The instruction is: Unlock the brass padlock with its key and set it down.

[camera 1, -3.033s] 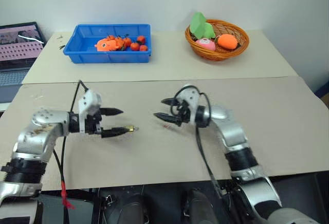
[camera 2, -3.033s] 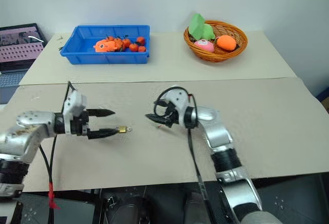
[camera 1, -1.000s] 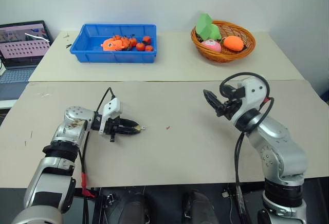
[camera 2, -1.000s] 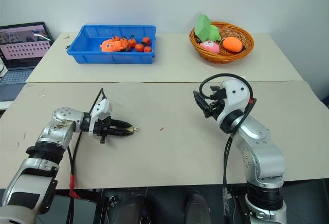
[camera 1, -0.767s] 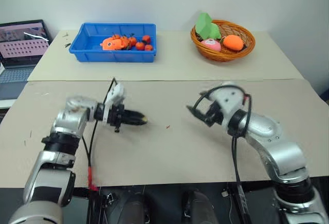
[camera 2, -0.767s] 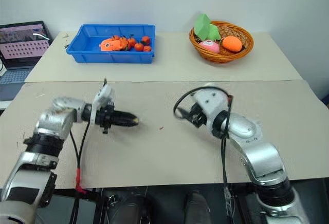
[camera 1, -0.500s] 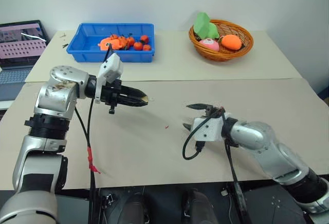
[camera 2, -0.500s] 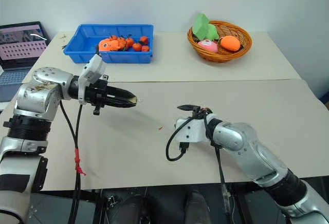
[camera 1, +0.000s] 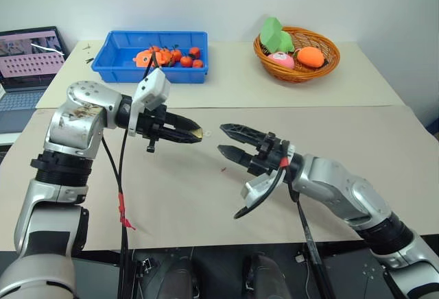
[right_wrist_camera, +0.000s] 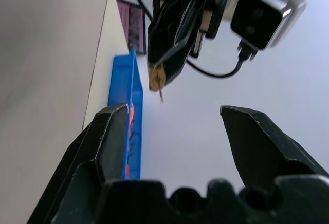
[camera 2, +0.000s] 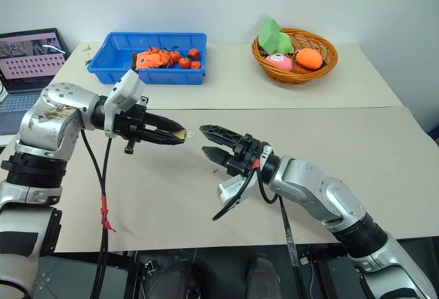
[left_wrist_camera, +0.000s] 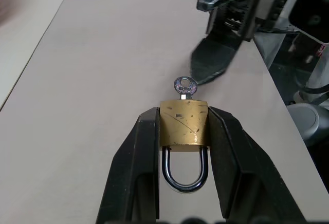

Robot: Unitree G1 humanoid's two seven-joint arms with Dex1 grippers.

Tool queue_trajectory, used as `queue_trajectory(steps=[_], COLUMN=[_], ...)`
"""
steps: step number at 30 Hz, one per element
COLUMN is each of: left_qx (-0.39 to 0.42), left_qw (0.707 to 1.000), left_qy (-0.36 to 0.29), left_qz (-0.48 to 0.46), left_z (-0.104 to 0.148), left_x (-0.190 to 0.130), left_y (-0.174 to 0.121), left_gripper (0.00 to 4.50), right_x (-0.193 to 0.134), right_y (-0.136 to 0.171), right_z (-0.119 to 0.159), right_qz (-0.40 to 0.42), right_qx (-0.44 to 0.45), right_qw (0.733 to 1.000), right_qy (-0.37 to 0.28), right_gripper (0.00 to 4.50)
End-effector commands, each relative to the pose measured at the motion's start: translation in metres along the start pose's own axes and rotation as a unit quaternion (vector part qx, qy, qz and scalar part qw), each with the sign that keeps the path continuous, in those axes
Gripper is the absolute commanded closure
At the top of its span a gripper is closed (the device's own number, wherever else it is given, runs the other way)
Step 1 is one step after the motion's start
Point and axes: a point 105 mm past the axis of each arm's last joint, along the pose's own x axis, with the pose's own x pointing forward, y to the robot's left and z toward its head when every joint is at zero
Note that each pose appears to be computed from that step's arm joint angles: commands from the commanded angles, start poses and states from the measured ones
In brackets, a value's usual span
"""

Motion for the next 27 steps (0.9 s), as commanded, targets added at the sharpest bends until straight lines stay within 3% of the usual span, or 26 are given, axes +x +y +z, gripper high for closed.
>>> queue_trajectory(steps=[1,12,27], left_qx=[0.027,0.021,0.025], left_qw=[1.000,1.000,0.999], left_qy=[0.003,-0.002,0.016], left_qz=[0.014,-0.004,-0.037], left_z=[0.008,0.010,-0.002], left_x=[-0.005,-0.004,0.004], left_y=[0.005,-0.002,-0.013], left_gripper=[3.69,3.69,3.69], right_x=[0.004,0.003,0.007], right_y=[-0.008,0.008,0.000], right_z=[0.004,-0.016,-0.011], right_qz=[-0.014,0.024,0.010], right_qx=[-0.027,-0.081,-0.092], right_qw=[0.999,0.996,0.995], right_qy=[-0.026,-0.022,-0.036], right_gripper=[1.08,1.08,1.08])
